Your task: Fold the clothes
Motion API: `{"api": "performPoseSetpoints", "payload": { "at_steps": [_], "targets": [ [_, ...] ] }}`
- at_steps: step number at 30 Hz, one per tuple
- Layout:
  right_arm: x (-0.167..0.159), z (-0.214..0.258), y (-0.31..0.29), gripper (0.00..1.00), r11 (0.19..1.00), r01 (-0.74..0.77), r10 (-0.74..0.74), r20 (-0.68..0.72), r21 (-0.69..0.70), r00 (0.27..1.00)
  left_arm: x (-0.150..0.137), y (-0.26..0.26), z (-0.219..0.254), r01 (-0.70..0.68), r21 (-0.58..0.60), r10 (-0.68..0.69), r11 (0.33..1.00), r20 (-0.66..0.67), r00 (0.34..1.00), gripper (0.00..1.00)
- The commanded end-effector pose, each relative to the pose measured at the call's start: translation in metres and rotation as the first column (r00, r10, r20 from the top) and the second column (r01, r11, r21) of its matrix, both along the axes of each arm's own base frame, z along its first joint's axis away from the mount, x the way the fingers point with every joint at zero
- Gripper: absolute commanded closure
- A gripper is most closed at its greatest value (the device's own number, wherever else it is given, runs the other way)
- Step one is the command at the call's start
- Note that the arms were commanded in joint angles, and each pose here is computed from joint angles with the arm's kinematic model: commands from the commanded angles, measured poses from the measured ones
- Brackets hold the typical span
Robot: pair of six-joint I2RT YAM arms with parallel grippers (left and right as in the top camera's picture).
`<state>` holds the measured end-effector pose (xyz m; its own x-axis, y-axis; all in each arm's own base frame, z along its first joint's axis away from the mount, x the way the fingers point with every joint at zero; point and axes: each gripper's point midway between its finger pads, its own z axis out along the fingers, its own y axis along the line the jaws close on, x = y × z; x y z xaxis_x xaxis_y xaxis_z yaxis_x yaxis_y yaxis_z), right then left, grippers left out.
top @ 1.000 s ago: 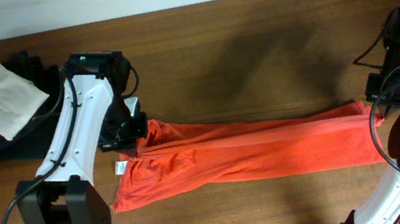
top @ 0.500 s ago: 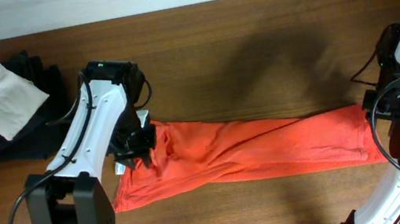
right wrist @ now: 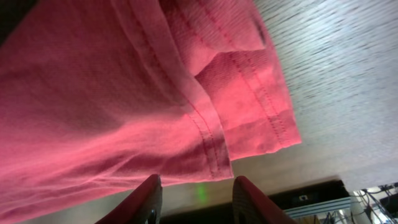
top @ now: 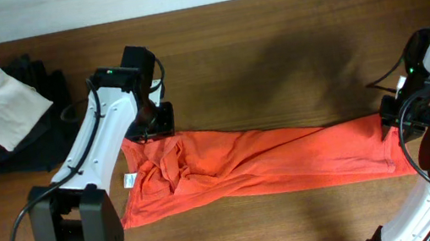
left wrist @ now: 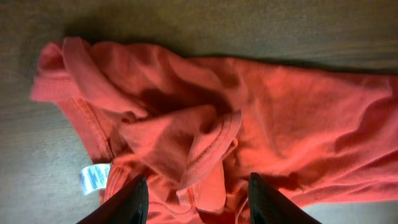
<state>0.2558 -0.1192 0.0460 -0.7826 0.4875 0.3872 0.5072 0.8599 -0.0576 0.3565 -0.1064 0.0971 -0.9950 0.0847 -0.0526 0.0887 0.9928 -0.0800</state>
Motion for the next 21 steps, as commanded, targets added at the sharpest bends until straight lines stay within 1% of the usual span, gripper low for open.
{"api": "performPoseSetpoints", "payload": {
  "at_steps": [1, 4, 5, 6, 8, 9, 10, 11, 13, 16, 17, 21],
  "targets": [
    [-0.001, -0.001, 0.003, 0.59, 1.0, 0.0, 0.0, 0.011, 0.017, 1.0, -0.011, 0.005, -0.029, 0.001, 0.029, 0.002, 1.0, -0.081, 0.997, 0.49],
    [0.0, -0.001, 0.002, 0.59, 1.0, 0.0, 0.0, 0.013, 0.016, 1.0, -0.014, 0.004, -0.042, 0.002, 0.031, 0.002, 1.0, -0.123, 0.992, 0.5],
    [0.0, -0.001, 0.002, 0.59, 1.0, 0.0, 0.0, 0.013, 0.016, 1.0, -0.015, 0.003, -0.046, 0.002, 0.024, 0.001, 1.0, -0.134, 0.991, 0.53],
    [0.0, -0.001, 0.002, 0.59, 1.0, 0.0, 0.0, 0.013, 0.016, 1.0, -0.016, 0.0, -0.047, 0.002, 0.014, 0.0, 1.0, -0.142, 0.99, 0.58],
    [0.0, -0.001, 0.002, 0.59, 1.0, 0.0, 0.0, 0.014, 0.015, 1.0, -0.017, -0.003, -0.052, 0.01, 0.013, -0.008, 1.0, -0.154, 0.988, 0.7],
    [0.0, -0.002, 0.002, 0.59, 1.0, 0.0, 0.0, 0.015, 0.015, 1.0, -0.017, -0.004, -0.055, 0.014, 0.015, -0.012, 1.0, -0.159, 0.987, 0.8],
    [0.001, -0.002, 0.002, 0.59, 1.0, 0.0, 0.0, 0.016, 0.014, 1.0, -0.018, -0.005, -0.057, 0.016, 0.017, -0.013, 1.0, -0.163, 0.986, 0.94],
    [0.001, -0.002, 0.002, 0.59, 1.0, 0.0, 0.0, 0.017, 0.014, 1.0, -0.02, -0.004, -0.058, 0.016, 0.022, -0.012, 1.0, -0.173, 0.985, 0.99],
    [0.001, -0.002, 0.002, 0.59, 1.0, -0.001, 0.0, 0.017, 0.013, 1.0, -0.029, 0.006, -0.056, 0.019, 0.065, -0.005, 0.998, -0.21, 0.978, 0.99],
    [0.0, -0.002, 0.001, 0.59, 1.0, 0.001, -0.001, 0.017, 0.013, 1.0, -0.058, 0.034, -0.04, -0.057, 0.169, 0.108, 0.984, -0.31, 0.944, 0.99],
    [0.001, -0.002, 0.001, 0.59, 1.0, 0.001, -0.001, 0.017, 0.013, 1.0, -0.071, 0.044, -0.028, -0.085, 0.185, 0.147, 0.979, -0.348, 0.926, 0.99],
    [0.002, -0.002, 0.001, 0.59, 1.0, 0.001, -0.001, 0.023, 0.011, 1.0, -0.086, 0.054, -0.006, -0.114, 0.196, 0.181, 0.974, -0.365, 0.913, 1.0]
  ]
}}
